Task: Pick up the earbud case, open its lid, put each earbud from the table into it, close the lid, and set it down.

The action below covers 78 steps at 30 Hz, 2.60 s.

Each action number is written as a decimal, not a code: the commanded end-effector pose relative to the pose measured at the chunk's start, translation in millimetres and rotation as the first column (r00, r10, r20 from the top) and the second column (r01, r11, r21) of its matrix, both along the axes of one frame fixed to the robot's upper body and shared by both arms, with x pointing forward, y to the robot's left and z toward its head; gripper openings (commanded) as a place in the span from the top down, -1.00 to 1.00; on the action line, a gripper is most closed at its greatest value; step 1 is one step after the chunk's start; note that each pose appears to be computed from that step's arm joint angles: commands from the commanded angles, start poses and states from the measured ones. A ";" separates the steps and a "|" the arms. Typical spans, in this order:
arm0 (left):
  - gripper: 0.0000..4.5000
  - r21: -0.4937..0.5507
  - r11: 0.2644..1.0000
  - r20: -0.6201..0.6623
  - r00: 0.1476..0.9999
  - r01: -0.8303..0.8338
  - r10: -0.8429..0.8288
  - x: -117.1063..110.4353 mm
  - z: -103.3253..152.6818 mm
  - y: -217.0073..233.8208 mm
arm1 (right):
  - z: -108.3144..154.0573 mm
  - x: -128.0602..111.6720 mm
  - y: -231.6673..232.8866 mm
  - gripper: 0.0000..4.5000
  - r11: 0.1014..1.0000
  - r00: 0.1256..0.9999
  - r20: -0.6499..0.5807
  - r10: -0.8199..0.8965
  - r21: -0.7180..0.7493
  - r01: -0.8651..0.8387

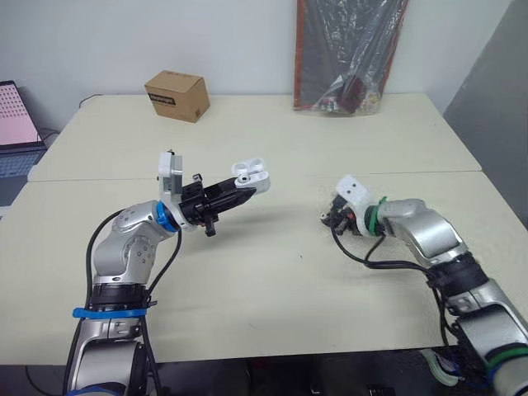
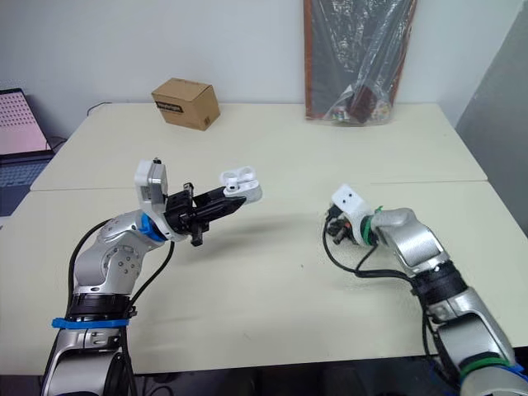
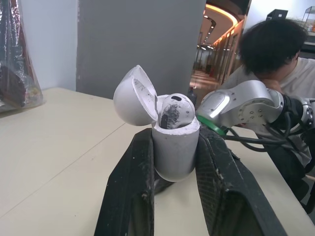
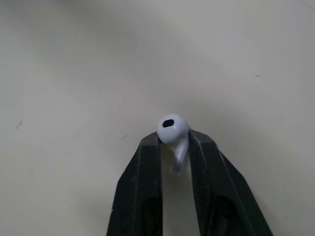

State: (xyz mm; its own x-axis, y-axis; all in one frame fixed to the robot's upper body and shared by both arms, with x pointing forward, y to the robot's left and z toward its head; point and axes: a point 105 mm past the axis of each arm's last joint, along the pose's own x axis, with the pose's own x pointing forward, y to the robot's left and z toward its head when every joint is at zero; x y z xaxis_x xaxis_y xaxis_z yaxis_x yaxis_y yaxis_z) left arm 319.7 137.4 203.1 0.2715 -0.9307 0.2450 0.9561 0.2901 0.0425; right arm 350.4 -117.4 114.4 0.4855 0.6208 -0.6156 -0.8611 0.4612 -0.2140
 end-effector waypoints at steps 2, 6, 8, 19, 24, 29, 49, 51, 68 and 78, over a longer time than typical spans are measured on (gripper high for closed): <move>0.62 -0.012 1.000 0.048 0.999 0.017 -0.016 -2.5 10.6 -1.1 | 7.0 -39.5 -0.4 0.82 0.945 0.951 -0.058 0.303 -0.107 -0.308; 0.62 -0.014 1.000 0.049 0.999 0.021 -0.021 -1.9 10.7 -2.3 | -2.3 -62.3 -18.4 0.82 0.866 0.888 -0.192 0.419 -0.211 -0.454; 0.62 -0.016 1.000 0.049 0.999 0.023 -0.022 -2.2 10.5 -3.1 | -7.2 -70.0 -27.3 0.82 0.821 0.857 -0.257 0.447 -0.261 -0.507; 0.62 -0.003 0.999 0.046 0.998 0.035 -0.035 -7.1 7.8 -2.3 | -14.2 -63.6 -36.7 0.82 0.761 0.846 -0.295 0.445 -0.373 -0.531; 0.62 0.000 0.999 0.046 0.998 0.043 -0.043 -6.0 8.3 -1.9 | -13.9 -63.4 -36.1 0.38 0.768 0.858 -0.284 0.429 -0.386 -0.511; 0.62 0.004 0.999 0.050 0.997 0.053 -0.053 -5.7 8.3 -2.7 | -7.8 -67.2 -34.6 -0.31 0.789 0.880 -0.272 0.388 -0.395 -0.470; 0.62 0.063 0.987 0.045 0.988 0.145 -0.148 -14.9 2.1 -4.4 | -1.4 -84.1 -12.9 -0.31 0.884 0.972 -0.233 0.038 -0.445 -0.142; 0.62 0.066 0.987 0.045 0.987 0.148 -0.151 -15.3 1.4 -5.2 | -1.8 -85.0 -9.9 -0.31 0.888 0.972 -0.234 0.022 -0.442 -0.126; 0.62 0.063 0.986 0.040 0.987 0.155 -0.157 -15.7 0.7 -8.9 | -2.9 -95.7 -2.1 -0.31 0.867 0.972 -0.235 0.003 -0.484 -0.120; 0.62 0.062 0.987 0.041 0.987 0.151 -0.154 -15.3 0.9 -9.0 | -6.1 -93.1 -2.9 -0.31 0.850 0.976 -0.216 0.011 -0.513 -0.123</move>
State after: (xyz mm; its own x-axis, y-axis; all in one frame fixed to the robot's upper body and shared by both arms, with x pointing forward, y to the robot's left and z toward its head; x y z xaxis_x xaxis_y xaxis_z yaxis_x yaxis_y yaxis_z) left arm 306.4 129.3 194.3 0.1329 -0.9737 0.1853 0.9878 0.1455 0.0563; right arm 257.3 -121.8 104.6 0.2699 0.2097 -0.9398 -0.9330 0.2980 -0.2015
